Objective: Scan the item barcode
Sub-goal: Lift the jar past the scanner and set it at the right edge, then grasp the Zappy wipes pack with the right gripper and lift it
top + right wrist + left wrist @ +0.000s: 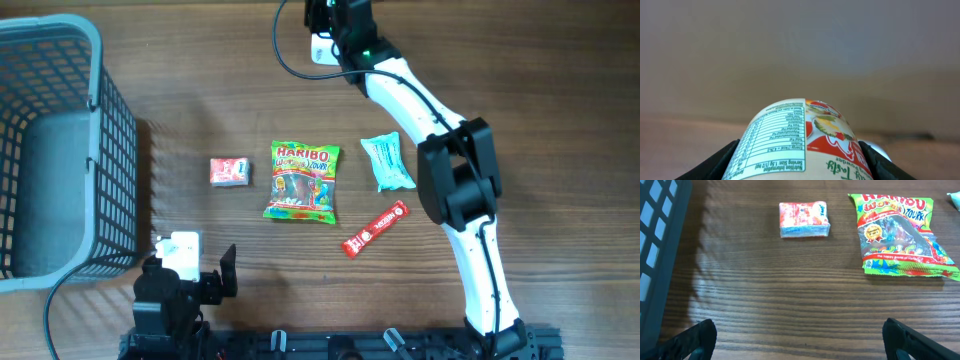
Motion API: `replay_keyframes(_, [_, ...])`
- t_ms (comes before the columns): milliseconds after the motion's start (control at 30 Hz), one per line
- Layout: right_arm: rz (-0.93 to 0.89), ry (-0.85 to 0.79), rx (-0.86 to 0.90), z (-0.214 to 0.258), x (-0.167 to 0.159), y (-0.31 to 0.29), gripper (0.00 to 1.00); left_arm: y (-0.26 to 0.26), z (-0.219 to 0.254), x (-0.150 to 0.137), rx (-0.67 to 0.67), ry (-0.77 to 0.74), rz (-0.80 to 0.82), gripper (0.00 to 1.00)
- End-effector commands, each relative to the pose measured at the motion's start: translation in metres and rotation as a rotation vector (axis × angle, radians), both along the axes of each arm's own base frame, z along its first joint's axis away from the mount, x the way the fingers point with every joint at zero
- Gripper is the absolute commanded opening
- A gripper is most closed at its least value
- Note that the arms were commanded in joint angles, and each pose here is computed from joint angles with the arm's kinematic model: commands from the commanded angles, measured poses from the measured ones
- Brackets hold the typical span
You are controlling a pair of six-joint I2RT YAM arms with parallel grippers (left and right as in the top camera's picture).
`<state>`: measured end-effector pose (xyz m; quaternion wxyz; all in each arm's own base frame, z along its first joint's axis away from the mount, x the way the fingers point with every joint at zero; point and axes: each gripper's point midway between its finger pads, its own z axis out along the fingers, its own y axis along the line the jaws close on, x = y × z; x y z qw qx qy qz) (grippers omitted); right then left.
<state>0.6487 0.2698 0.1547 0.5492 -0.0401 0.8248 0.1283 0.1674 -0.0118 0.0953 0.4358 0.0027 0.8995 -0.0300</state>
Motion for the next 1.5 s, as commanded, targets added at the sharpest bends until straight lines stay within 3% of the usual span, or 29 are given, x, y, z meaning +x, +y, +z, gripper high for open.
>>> replay_keyframes(0, [-0.179, -0.080, -0.071, 0.102, -0.007, -0.073, 0.50, 0.000, -0.001, 0.000, 0.014, -0.001, -0.009, 1.00])
replay_keyframes(133, [-0.460, 0.087, -0.237, 0.117, -0.042, -0.195, 0.45, 0.000, -0.001, 0.000, 0.014, -0.001, -0.009, 1.00])
replay_keyframes(300, [-0.728, 0.334, -0.318, 0.078, -0.077, -0.361, 0.50, 0.000, -0.001, 0.000, 0.014, -0.001, -0.009, 1.00])
replay_keyframes(500, [-0.829, 0.576, -0.011, -0.001, -0.133, -0.530, 0.56, 0.000, -0.001, 0.000, 0.014, -0.001, -0.009, 1.00])
replay_keyframes(700, [-0.873, 0.756, 0.189, -0.070, -0.189, -0.591, 0.57, 0.000, -0.001, 0.000, 0.014, -0.001, -0.009, 1.00])
replay_keyframes(867, [-0.913, 0.884, 0.238, -0.119, -0.220, -0.608, 0.63, 0.000, -0.001, 0.000, 0.014, -0.001, -0.009, 1.00])
replay_keyframes(900, [-0.918, 0.892, 0.241, -0.122, -0.223, -0.611, 0.78, 0.000, -0.001, 0.000, 0.014, -0.001, -0.009, 1.00])
replay_keyframes(933, [-0.920, 0.889, 0.232, -0.122, -0.224, -0.613, 1.00, 0.000, -0.001, 0.000, 0.014, -0.001, -0.009, 1.00])
replay_keyframes(1000, [-0.910, 0.855, 0.205, -0.106, -0.221, -0.618, 1.00, 0.000, -0.001, 0.000, 0.014, -0.001, -0.009, 1.00])
replay_keyframes(1067, [-0.949, 0.764, 0.160, -0.061, -0.216, -0.630, 1.00, 0.000, -0.001, 0.000, 0.014, -0.001, -0.009, 1.00])
replay_keyframes(1167, [-1.000, 0.504, 0.199, 0.056, -0.205, -0.629, 1.00, 0.000, -0.001, 0.000, 0.014, -0.001, -0.009, 1.00])
replay_keyframes(1267, [-0.733, 0.305, 0.311, 0.169, -0.198, -0.551, 1.00, 0.000, -0.001, 0.000, 0.014, -0.001, -0.009, 1.00])
replay_keyframes(1367, [-0.530, 0.300, 0.336, 0.214, -0.206, -0.462, 1.00, 0.000, -0.001, 0.000, 0.014, -0.001, -0.009, 1.00])
replay_keyframes(1467, [-0.450, 0.443, 0.182, 0.208, -0.223, -0.366, 1.00, 0.000, -0.001, 0.000, 0.014, -0.001, -0.009, 1.00])
